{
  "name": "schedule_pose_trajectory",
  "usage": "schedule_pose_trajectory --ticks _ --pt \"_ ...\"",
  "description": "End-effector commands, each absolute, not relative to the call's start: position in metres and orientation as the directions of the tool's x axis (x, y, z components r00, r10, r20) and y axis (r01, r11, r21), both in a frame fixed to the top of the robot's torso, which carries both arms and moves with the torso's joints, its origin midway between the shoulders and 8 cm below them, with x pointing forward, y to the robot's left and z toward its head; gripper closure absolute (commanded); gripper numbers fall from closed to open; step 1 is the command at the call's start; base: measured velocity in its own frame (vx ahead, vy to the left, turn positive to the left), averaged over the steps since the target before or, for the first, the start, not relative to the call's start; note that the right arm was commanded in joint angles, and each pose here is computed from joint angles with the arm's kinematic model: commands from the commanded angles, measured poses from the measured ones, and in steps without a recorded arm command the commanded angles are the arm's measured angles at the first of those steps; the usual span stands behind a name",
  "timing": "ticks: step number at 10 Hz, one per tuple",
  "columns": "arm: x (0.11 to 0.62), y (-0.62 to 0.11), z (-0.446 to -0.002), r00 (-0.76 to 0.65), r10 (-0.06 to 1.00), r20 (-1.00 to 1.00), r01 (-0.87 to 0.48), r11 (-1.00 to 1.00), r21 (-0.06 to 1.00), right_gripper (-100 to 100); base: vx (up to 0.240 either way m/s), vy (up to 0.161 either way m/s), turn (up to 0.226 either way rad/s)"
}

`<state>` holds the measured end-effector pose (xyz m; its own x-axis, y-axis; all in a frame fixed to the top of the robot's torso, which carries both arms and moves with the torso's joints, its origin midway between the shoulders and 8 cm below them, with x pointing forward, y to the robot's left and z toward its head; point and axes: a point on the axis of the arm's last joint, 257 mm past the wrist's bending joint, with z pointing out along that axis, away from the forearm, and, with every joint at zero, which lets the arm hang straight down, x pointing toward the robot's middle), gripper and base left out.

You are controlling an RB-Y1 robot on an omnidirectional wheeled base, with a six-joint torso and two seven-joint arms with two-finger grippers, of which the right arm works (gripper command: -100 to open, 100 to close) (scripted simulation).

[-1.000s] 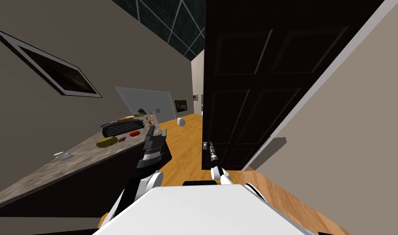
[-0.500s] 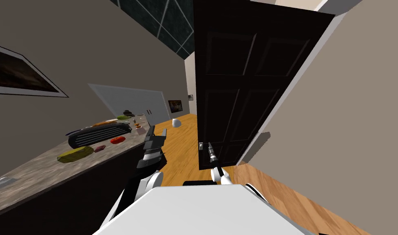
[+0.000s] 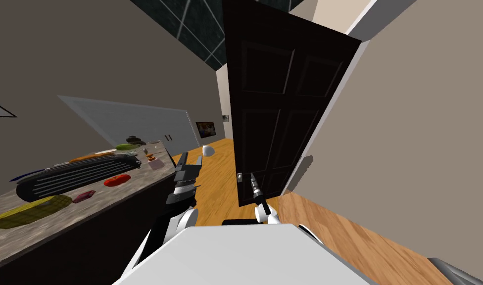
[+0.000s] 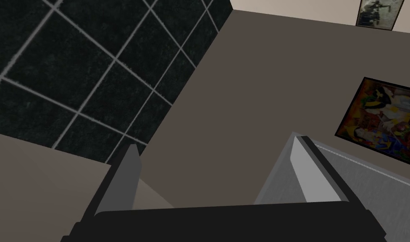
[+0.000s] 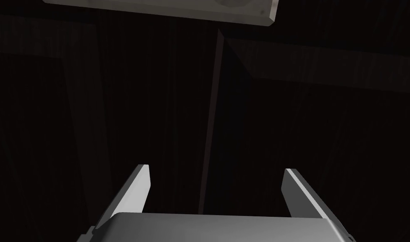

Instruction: Push the door open

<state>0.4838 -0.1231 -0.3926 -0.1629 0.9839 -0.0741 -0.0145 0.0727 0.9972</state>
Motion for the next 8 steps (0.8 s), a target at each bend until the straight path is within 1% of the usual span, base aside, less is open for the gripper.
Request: schedule_pose_trajectory --ticks 1,2,5,8 --pt "0.483 -0.12 -0.395 -0.174 0.982 -0.076 -0.012 0.075 0.997 -100 0.0 0.003 -0.048" --pt "0.483 -0.12 -0.395 -0.174 0.982 -0.076 -0.012 0.075 0.997 -100 -0.001 0.001 0.033" --pt "0.475 -0.092 -0.396 -0.236 0.969 -0.069 -0.012 0.069 0.998 -100 -0.006 0.006 -0.242" --pt "0.468 -0.069 -0.397 -0.281 0.958 -0.06 -0.01 0.059 0.998 -100 -0.017 0.016 -0.168"
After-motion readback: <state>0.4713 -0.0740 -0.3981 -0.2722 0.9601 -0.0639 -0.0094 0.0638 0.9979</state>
